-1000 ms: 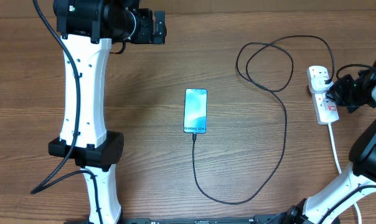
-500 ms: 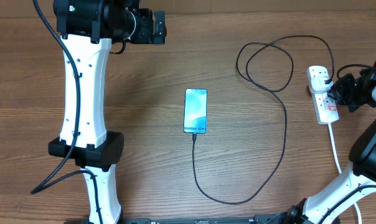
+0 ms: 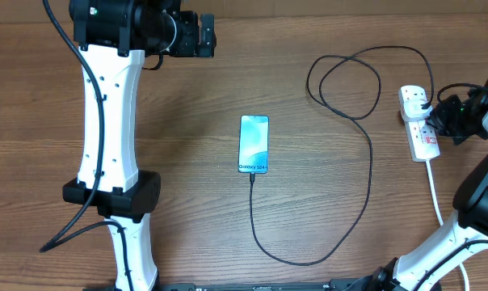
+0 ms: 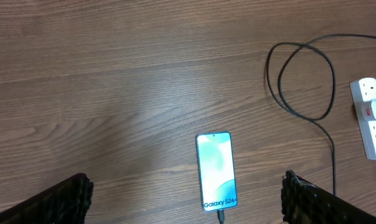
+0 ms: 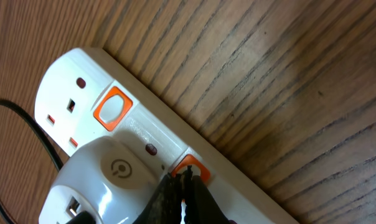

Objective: Plug charger to phone and switch on socket
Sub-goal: 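Move the right gripper to the power strip switch beside the charger, then press the orange socket switch down with the right gripper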

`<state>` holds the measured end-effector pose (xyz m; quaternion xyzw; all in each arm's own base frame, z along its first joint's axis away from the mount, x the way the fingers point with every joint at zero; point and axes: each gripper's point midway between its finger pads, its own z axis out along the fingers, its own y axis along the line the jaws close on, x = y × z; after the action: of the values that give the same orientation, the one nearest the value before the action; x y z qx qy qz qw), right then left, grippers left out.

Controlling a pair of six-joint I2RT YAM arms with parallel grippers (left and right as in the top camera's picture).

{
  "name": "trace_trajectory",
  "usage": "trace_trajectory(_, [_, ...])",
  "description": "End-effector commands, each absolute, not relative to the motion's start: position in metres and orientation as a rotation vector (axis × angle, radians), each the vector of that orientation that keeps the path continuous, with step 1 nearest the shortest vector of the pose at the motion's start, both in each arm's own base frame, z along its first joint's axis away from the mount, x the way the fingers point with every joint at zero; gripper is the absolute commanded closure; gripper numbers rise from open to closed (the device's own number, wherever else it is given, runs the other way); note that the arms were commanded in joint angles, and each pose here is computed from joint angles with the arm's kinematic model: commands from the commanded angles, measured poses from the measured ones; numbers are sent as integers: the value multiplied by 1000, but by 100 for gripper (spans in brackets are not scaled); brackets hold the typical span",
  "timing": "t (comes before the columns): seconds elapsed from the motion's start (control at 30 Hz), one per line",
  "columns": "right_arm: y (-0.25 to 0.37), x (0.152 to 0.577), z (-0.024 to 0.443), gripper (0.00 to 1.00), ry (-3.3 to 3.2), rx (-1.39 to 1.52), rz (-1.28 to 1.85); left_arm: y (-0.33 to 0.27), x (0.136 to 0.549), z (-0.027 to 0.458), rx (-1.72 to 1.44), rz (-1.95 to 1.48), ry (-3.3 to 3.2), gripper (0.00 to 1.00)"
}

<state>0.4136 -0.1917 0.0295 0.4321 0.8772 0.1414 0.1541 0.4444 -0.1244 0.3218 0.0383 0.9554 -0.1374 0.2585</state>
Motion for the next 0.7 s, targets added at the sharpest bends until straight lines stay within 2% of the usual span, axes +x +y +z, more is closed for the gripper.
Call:
trace_trajectory(0.0, [-191, 421, 28, 92, 2506, 1213, 423, -120, 448, 317, 104, -348, 2598, 0])
trace_trajectory(0.67, [-181, 429, 29, 92, 2543, 1073, 432, -120, 448, 317, 104, -348, 2598, 0])
